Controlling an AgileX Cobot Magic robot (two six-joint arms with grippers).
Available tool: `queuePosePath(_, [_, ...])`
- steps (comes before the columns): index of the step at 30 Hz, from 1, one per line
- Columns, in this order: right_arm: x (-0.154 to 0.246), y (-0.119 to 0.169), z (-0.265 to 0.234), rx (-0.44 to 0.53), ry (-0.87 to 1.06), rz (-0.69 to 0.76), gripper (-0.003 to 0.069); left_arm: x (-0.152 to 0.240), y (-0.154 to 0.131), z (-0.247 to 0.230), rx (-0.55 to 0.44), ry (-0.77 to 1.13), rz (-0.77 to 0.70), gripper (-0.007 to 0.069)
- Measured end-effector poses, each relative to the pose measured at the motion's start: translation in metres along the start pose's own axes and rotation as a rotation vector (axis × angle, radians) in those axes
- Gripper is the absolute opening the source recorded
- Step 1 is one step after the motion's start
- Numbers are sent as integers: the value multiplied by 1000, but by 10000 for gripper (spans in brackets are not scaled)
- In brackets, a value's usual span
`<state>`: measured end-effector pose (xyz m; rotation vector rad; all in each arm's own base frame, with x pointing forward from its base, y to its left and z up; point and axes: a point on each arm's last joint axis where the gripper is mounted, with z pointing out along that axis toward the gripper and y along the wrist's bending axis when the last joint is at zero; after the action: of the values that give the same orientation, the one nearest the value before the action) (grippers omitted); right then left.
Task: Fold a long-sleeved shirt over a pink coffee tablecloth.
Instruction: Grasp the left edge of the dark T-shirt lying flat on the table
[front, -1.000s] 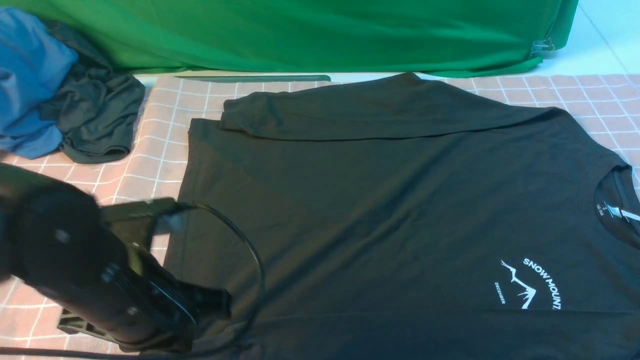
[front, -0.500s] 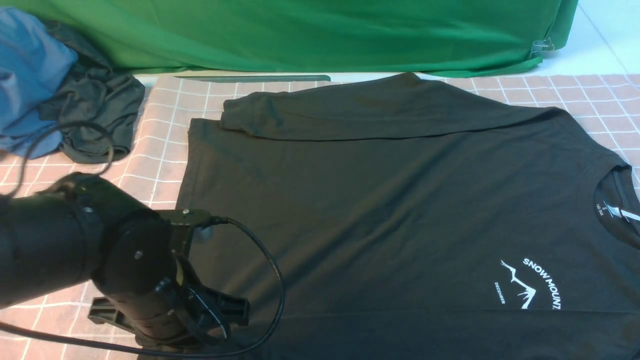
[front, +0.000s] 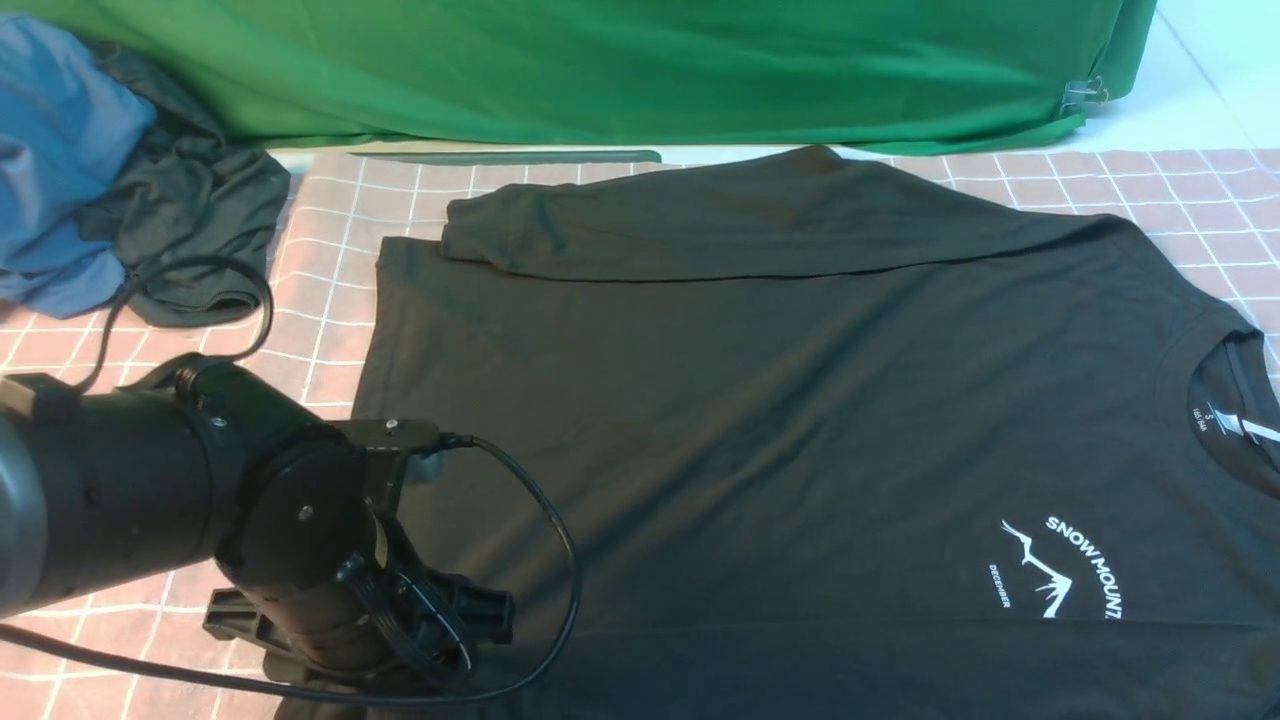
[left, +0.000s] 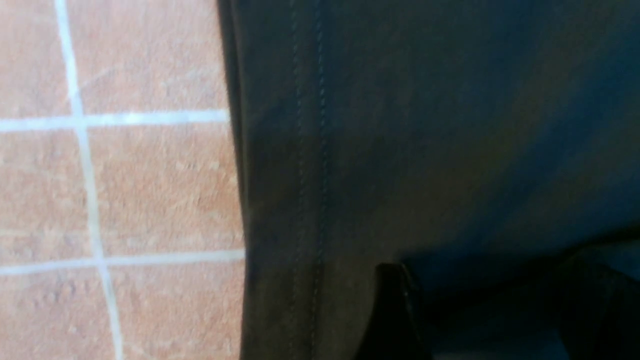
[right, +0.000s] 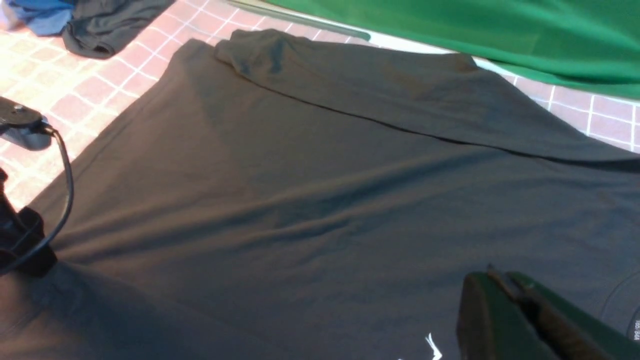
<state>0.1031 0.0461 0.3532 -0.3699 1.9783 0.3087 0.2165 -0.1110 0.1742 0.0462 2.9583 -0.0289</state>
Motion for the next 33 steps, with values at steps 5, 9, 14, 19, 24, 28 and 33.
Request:
queuePosePath(5, [-1,0,-1,0,-4,0,39,1,-1,7,-1,28,-12,444])
queuePosePath(9, [-1,0,-1,0,-6,0,39,2,-1,14,-13,53,-9,426])
queuePosePath(14, [-1,0,-1,0,-6,-1,39,2,-2,12,-8,48,-12,312])
queuePosePath(19, [-1,0,-1,0,-6,-1,39,4,1,1,-1,29,-13,97])
queuePosePath(24, [-1,0,-1,0,-9,-1,39,5,3,-25,48,-62,-17,43])
queuePosePath(28, [-2,0,-1,0,-10,0,41,9,6,-44,85,-121,-25,44])
queuePosePath(33, [-2,0,-1,0,-11,0,42,4,5,-65,113,-173,-56,45])
